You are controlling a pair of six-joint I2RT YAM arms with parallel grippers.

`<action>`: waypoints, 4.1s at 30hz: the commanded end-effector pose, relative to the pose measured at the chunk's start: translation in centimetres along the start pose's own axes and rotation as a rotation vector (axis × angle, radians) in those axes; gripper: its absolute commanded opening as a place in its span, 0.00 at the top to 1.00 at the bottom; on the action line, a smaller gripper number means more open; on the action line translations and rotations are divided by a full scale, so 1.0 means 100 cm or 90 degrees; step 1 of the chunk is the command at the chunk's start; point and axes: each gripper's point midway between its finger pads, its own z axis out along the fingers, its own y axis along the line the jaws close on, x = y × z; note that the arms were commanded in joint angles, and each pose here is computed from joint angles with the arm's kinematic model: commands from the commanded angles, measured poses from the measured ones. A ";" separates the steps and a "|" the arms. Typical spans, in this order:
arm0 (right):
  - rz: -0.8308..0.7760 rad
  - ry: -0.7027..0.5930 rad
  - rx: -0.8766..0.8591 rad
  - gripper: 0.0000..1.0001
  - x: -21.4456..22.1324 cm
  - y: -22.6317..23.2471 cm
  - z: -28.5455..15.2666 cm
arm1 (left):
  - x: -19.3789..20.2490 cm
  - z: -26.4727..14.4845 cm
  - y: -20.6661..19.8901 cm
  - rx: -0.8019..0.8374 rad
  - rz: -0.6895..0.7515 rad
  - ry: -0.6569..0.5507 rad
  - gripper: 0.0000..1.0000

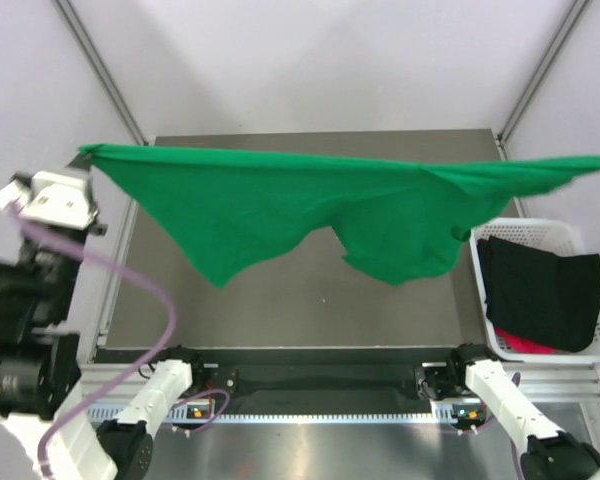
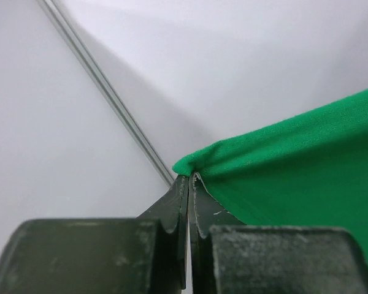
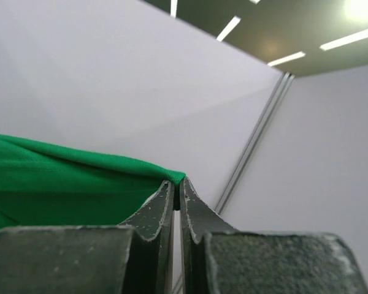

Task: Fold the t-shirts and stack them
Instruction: Flatten the tshirt out, then fold the tshirt

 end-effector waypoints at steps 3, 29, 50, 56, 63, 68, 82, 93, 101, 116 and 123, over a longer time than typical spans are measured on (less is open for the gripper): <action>-0.021 -0.034 0.046 1.00 -0.026 -0.019 -0.015 | -0.032 -0.017 0.029 -0.067 0.033 -0.042 1.00; -0.011 0.559 -0.265 1.00 0.481 0.219 0.090 | 0.462 0.095 -0.183 0.270 0.177 0.514 1.00; 0.072 0.620 -0.178 1.00 0.614 0.267 0.204 | 0.520 0.237 -0.163 0.146 0.236 0.538 1.00; 0.066 0.602 -0.167 1.00 0.620 0.268 0.220 | 0.515 0.240 -0.152 0.113 0.229 0.524 1.00; 0.070 0.602 -0.164 1.00 0.627 0.275 0.224 | 0.506 0.257 -0.143 0.087 0.229 0.503 1.00; 0.090 0.620 -0.209 1.00 0.617 0.291 0.201 | 0.507 0.242 -0.159 0.129 0.195 0.525 1.00; 0.096 0.660 -0.277 1.00 0.551 0.293 0.130 | 0.454 0.183 -0.174 0.217 0.124 0.503 1.00; 0.108 0.676 -0.300 1.00 0.523 0.284 0.095 | 0.457 0.135 -0.182 0.248 0.120 0.532 1.00; 0.127 0.713 -0.327 1.00 0.516 0.289 0.058 | 0.477 0.123 -0.190 0.259 0.128 0.560 1.00; 0.186 0.737 -0.358 1.00 0.489 0.290 0.026 | 0.504 0.108 -0.198 0.275 0.142 0.606 1.00; 0.225 0.763 -0.378 1.00 0.490 0.302 0.003 | 0.512 0.092 -0.204 0.286 0.134 0.629 1.00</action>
